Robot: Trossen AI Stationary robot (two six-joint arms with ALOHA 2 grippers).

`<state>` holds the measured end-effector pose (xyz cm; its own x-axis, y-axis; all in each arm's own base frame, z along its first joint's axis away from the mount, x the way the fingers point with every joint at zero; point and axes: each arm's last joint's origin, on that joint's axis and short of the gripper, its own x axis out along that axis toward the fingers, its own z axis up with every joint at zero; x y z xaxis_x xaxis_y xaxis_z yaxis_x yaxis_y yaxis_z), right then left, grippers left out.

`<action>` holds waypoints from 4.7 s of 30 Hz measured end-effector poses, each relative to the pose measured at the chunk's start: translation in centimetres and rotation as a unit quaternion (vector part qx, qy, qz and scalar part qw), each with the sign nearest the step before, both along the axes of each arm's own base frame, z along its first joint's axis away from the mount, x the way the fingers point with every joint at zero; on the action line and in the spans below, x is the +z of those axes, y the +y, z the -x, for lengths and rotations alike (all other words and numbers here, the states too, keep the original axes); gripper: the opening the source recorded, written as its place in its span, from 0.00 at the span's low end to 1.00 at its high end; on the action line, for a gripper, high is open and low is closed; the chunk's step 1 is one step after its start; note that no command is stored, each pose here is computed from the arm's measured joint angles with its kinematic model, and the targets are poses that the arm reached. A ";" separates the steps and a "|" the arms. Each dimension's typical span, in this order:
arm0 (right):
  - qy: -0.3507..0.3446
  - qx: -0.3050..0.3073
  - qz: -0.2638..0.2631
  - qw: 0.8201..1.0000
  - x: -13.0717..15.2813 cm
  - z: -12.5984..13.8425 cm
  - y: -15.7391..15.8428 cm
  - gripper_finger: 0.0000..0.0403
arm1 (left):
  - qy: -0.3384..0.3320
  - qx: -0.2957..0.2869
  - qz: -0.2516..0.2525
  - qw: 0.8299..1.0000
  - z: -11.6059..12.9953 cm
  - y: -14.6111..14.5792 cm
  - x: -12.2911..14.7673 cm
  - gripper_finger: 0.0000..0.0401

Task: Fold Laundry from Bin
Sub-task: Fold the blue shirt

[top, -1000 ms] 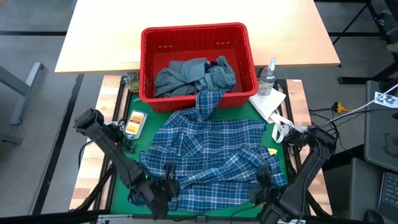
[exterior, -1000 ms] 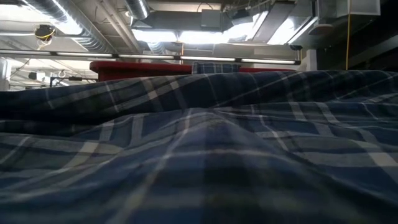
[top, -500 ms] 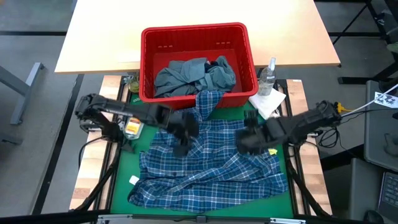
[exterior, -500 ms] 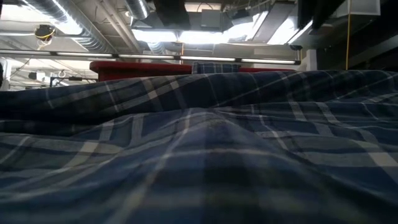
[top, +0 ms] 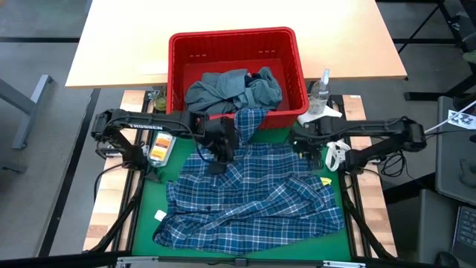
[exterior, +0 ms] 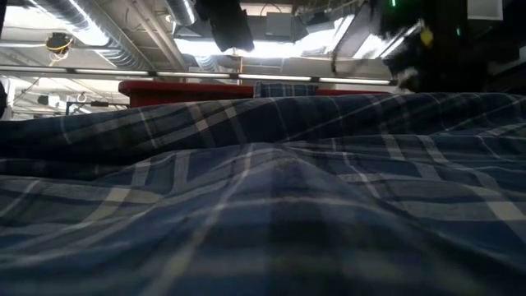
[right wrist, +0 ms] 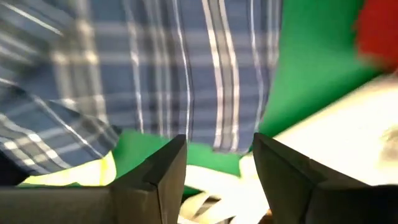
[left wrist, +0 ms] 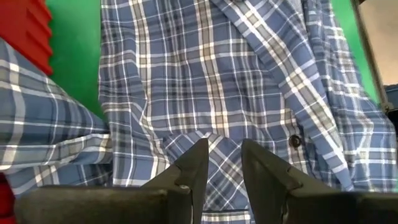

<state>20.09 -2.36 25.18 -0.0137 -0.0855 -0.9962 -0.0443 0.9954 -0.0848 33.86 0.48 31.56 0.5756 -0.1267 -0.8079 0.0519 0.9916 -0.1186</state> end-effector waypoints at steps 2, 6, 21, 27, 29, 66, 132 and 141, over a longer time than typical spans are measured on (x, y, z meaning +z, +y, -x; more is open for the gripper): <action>0.010 -0.033 -0.015 0.999 -1.3 1.0 -0.8 0.46 | 0.000 -0.002 -0.004 1.000 0.0 -0.3 0.0 0.23; 0.028 -0.065 -0.023 0.997 -3.2 2.2 -1.9 0.46 | -0.001 -0.022 -0.009 1.000 0.0 -1.1 0.0 0.23; 0.062 -0.066 0.009 0.996 -6.0 3.5 -2.7 0.46 | -0.004 -0.029 -0.057 0.998 0.0 -2.7 0.0 0.23; 0.069 -0.111 -0.006 0.991 -6.7 3.9 -2.5 0.46 | -0.005 -0.030 -0.057 0.998 0.0 -2.8 0.0 0.23; 0.071 -0.126 -0.014 0.989 -6.9 4.0 -2.4 0.46 | -0.004 -0.030 -0.057 0.998 0.0 -2.8 0.0 0.23; 0.005 -0.286 0.029 0.958 -12.1 5.4 -2.2 0.24 | -0.004 -0.027 -0.061 0.998 0.0 -2.8 0.0 0.23; -0.052 -0.117 -0.022 0.991 8.9 1.7 -3.0 0.01 | -0.068 0.336 -0.107 0.933 0.6 10.7 1.0 0.48; -0.052 -0.104 -0.022 0.993 8.9 1.7 -3.0 0.01 | -0.083 0.357 -0.023 0.930 0.9 12.0 1.1 0.47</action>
<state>18.35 -5.39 34.10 0.0757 -0.0483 -0.9960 0.1702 0.9848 -0.0349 32.91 12.47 32.63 0.6174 0.3691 -0.6947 -0.6080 0.7842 -0.1237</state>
